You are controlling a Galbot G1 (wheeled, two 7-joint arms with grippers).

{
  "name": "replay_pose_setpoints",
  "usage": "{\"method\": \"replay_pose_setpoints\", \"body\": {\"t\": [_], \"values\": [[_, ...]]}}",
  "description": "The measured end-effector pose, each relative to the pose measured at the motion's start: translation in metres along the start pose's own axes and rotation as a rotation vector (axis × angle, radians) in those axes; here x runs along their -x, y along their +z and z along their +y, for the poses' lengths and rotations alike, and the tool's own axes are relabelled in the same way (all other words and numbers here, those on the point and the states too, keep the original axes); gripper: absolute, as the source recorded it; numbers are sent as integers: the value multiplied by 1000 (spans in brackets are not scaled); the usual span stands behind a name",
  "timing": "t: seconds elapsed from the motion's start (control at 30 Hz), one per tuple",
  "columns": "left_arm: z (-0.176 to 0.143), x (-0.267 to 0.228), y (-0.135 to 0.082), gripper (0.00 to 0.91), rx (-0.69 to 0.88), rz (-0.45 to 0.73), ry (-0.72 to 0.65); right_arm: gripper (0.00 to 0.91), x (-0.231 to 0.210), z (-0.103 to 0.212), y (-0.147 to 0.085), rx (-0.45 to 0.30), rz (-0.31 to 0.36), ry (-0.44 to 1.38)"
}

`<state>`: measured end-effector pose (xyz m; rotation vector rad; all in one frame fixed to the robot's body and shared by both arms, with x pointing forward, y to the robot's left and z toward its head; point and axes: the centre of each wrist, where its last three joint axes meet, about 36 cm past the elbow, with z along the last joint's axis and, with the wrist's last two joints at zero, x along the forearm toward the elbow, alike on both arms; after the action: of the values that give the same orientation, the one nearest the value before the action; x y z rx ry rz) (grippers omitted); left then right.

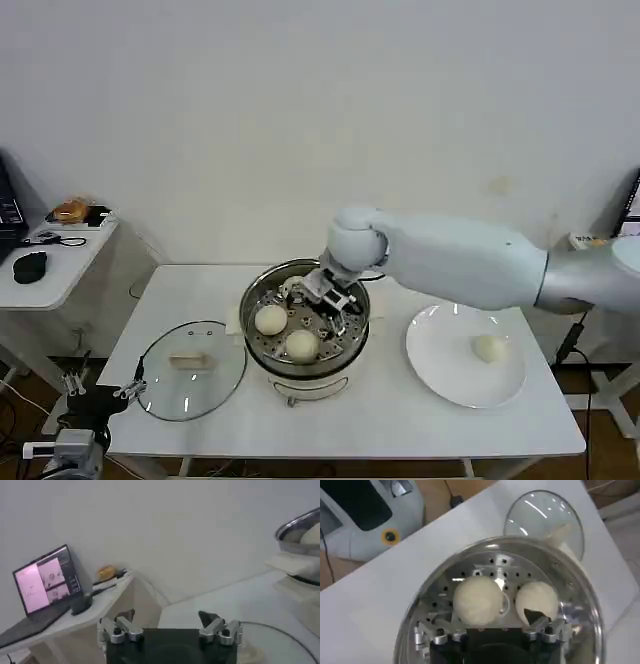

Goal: Take steamed baozi put them in steamer then cover it.

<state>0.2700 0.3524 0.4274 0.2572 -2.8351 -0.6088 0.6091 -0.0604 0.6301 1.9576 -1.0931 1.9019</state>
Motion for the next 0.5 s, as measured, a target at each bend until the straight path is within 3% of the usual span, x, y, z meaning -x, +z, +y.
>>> {"method": "replay_pose_setpoints", "body": {"t": [0.23,0.5], "values": [[0,3,0,907,-1,-5,10,907,-38,17,37,155,37,92],[-4,7,-3,907,3,-19,29,907,-70,82,92,396,87,146]]}}
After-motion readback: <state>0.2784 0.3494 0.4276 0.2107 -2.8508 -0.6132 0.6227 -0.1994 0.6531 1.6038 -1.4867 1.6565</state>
